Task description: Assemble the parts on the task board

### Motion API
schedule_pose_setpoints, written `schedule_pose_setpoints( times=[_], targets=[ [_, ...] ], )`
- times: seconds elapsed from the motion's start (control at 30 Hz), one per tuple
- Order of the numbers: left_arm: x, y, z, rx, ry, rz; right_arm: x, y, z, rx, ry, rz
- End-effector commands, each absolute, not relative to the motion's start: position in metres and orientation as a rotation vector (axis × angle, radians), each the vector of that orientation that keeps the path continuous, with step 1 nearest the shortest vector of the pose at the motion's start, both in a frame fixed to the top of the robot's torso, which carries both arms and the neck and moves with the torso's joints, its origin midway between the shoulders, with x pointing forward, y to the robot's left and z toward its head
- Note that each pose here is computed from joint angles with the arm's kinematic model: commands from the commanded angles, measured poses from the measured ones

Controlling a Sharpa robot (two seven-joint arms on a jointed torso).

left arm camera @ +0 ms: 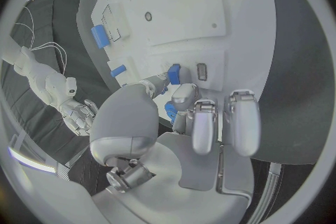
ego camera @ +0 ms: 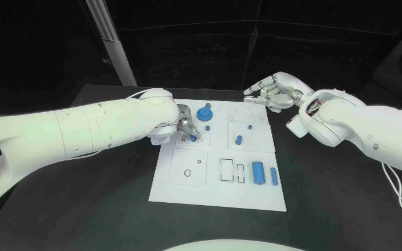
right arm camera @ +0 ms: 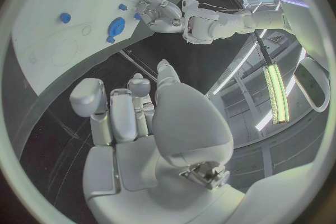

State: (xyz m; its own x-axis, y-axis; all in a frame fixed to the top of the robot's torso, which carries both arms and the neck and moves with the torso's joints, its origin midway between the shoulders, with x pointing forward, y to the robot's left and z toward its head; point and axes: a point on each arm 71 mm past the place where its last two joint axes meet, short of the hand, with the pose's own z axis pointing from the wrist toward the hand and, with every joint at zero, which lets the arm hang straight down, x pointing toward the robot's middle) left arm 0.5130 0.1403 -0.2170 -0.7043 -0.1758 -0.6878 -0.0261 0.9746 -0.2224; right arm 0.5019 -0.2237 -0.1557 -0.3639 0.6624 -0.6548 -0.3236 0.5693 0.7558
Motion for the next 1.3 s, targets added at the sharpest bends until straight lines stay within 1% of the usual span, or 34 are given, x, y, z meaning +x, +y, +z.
schedule_pose_setpoints(
  times=[0.03, 0.33, 0.67, 0.9, 1.03, 1.1, 1.2, 1.3],
  targets=[
    [0.511, 0.141, -0.220, -0.120, 2.370, -0.227, 0.502, -0.223, -0.154, 0.281, 1.643, 1.066],
    [0.512, 0.142, -0.219, -0.126, 2.366, -0.225, 0.502, -0.223, -0.154, 0.281, 1.642, 1.065],
    [0.515, 0.146, -0.218, -0.165, 2.328, -0.236, 0.502, -0.224, -0.154, 0.284, 1.639, 1.061],
    [0.514, 0.151, -0.212, -0.186, 2.295, -0.276, 0.503, -0.225, -0.155, 0.287, 1.638, 1.056],
    [0.516, 0.153, -0.200, -0.201, 2.278, -0.313, 0.504, -0.226, -0.155, 0.288, 1.637, 1.053],
    [0.519, 0.156, -0.190, -0.204, 2.269, -0.333, 0.504, -0.227, -0.155, 0.290, 1.636, 1.051],
    [0.526, 0.161, -0.175, -0.190, 2.268, -0.350, 0.505, -0.228, -0.155, 0.291, 1.634, 1.048],
    [0.538, 0.168, -0.156, -0.166, 2.273, -0.356, 0.505, -0.229, -0.155, 0.293, 1.633, 1.044]
  ],
)
